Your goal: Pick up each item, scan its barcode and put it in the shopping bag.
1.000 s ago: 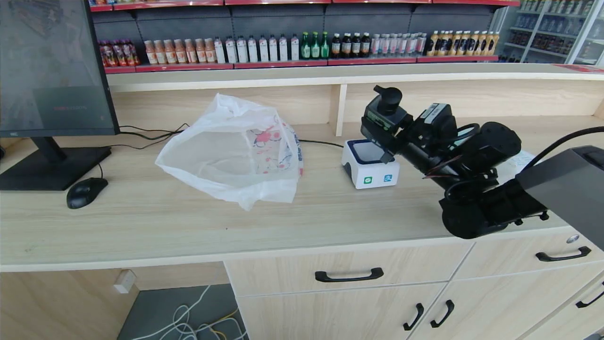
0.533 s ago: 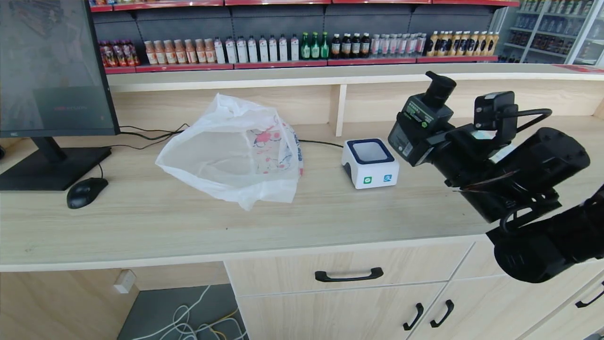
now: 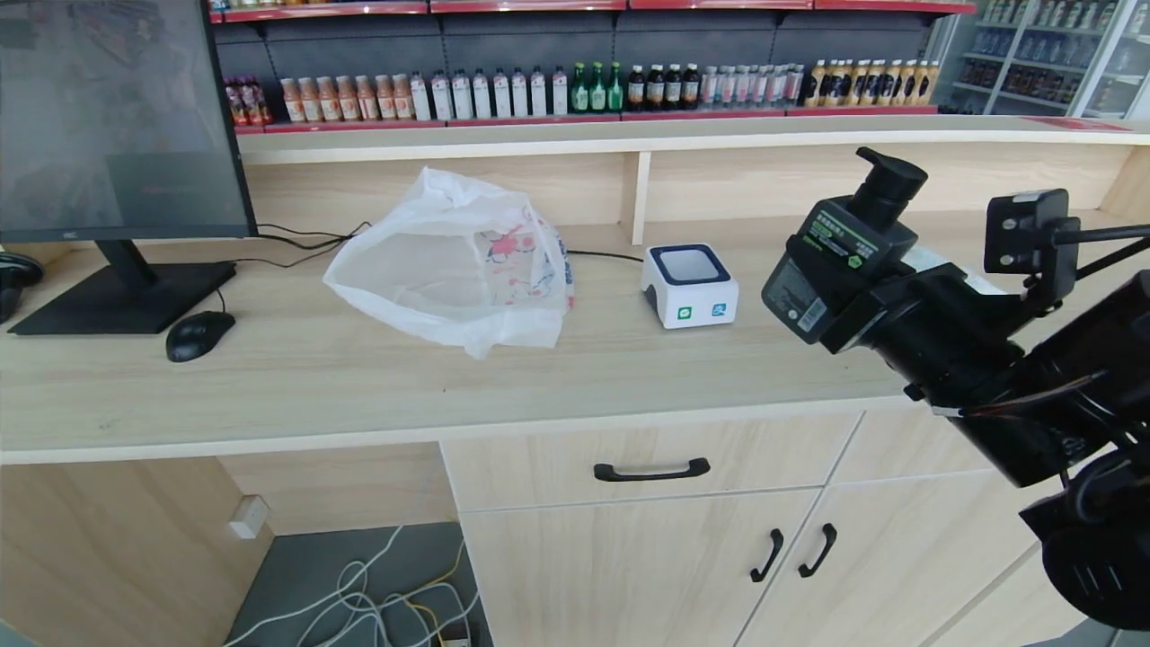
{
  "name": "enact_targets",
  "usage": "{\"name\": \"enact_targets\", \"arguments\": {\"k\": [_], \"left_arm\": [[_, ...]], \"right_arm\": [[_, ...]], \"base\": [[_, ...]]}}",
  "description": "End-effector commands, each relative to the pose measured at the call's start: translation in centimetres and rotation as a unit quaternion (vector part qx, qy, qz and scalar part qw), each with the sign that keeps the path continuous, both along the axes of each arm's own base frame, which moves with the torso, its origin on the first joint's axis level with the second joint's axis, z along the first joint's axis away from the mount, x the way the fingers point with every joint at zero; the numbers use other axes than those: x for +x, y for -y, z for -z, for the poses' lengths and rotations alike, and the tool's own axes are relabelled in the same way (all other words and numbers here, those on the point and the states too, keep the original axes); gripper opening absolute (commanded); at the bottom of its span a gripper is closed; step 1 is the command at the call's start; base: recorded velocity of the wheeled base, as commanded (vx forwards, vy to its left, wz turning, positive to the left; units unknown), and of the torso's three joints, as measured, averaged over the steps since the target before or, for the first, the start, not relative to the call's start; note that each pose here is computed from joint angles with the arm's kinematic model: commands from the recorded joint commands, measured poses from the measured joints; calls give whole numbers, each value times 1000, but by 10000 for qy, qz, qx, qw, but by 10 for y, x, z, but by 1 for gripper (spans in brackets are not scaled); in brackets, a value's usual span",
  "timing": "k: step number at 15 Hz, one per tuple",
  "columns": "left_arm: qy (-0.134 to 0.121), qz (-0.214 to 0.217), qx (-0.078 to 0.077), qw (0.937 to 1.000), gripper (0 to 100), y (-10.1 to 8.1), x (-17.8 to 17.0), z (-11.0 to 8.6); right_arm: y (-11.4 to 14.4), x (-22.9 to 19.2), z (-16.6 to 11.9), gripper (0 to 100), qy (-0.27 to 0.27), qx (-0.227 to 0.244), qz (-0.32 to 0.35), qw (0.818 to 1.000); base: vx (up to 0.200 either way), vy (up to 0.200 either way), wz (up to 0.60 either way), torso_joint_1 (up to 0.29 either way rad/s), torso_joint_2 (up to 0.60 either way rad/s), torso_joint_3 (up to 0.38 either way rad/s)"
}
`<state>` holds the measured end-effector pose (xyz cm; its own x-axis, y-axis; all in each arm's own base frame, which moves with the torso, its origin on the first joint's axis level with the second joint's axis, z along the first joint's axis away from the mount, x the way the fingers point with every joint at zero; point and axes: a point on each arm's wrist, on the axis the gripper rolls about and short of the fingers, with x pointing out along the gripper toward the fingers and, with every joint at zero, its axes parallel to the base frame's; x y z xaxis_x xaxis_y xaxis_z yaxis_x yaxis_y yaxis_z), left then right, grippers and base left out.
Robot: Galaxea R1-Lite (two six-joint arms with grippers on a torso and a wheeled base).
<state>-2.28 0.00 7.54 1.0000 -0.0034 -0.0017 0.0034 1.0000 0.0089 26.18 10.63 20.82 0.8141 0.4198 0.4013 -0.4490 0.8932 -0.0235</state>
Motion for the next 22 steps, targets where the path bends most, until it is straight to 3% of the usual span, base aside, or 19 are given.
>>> {"name": "enact_targets", "arguments": {"k": [1,4,19,22], "left_arm": [[1,-2,1,10000,100,0,0,0],[1,-2,1,10000,100,0,0,0],[1,-2,1,10000,100,0,0,0],[1,-2,1,10000,100,0,0,0]], "right_arm": [[0,0,-2,0,44,27,-4,10000],[1,-4,-4,0,72,38,-4,10000],[-1,6,-5,0,125,51,22,9999],[-2,8,-4,0,118,49,22,9999]], "base": [[0,0,0,0,0,0],[0,0,0,0,0,0],[0,200,0,4,2,1],[0,0,0,0,0,0]]}}
